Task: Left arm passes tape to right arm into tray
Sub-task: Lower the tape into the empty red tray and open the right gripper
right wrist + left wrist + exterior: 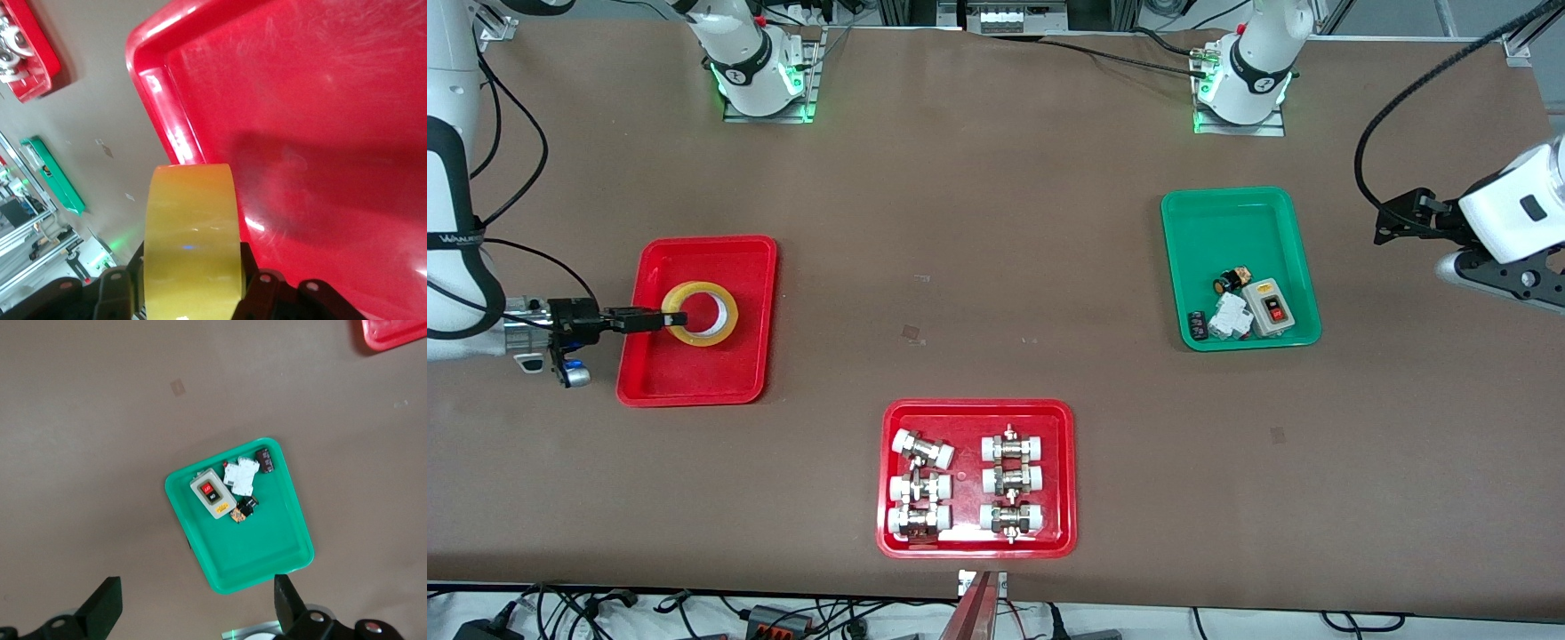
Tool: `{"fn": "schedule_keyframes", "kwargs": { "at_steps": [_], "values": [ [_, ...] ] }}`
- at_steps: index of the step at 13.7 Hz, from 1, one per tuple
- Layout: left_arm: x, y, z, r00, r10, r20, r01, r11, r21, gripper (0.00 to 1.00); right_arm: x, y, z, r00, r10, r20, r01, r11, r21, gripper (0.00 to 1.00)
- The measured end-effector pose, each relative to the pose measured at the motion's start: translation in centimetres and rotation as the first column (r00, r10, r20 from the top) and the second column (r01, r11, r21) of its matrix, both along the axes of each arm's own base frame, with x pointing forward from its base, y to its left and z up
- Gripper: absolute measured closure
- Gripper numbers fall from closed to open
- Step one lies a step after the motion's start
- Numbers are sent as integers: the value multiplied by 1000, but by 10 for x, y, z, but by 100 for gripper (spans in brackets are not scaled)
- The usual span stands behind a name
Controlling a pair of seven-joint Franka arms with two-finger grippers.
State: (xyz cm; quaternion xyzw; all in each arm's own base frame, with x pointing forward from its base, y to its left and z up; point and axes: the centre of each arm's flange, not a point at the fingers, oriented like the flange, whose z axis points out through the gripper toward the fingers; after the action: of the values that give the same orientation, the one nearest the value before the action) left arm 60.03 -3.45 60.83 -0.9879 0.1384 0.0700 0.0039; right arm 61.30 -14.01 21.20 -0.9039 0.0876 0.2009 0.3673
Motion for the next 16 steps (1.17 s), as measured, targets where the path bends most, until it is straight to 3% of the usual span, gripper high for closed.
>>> {"fn": "schedule_keyframes", "kwargs": {
  "at_steps": [3,8,11,13,16],
  "values": [
    [-18,-5,-6,997,50,58,-51,999,17,0,-3,2,-16,1000,7,-18,-7,1000,13,46],
    [-63,-7,-15,993,84,80,-87,996,37,0,-12,-16,-35,1000,8,-16,-8,999,42,43],
    [-62,-4,-12,990,90,105,-94,995,33,0,-15,-14,-41,999,20,-24,-19,999,51,15],
    [-55,-3,-10,985,92,143,-97,995,26,0,-17,-14,-52,998,68,-19,-67,998,20,0],
    [-45,-3,0,967,92,237,-97,995,10,0,-5,-5,-50,984,175,13,-173,979,-110,0]
  ]
}}
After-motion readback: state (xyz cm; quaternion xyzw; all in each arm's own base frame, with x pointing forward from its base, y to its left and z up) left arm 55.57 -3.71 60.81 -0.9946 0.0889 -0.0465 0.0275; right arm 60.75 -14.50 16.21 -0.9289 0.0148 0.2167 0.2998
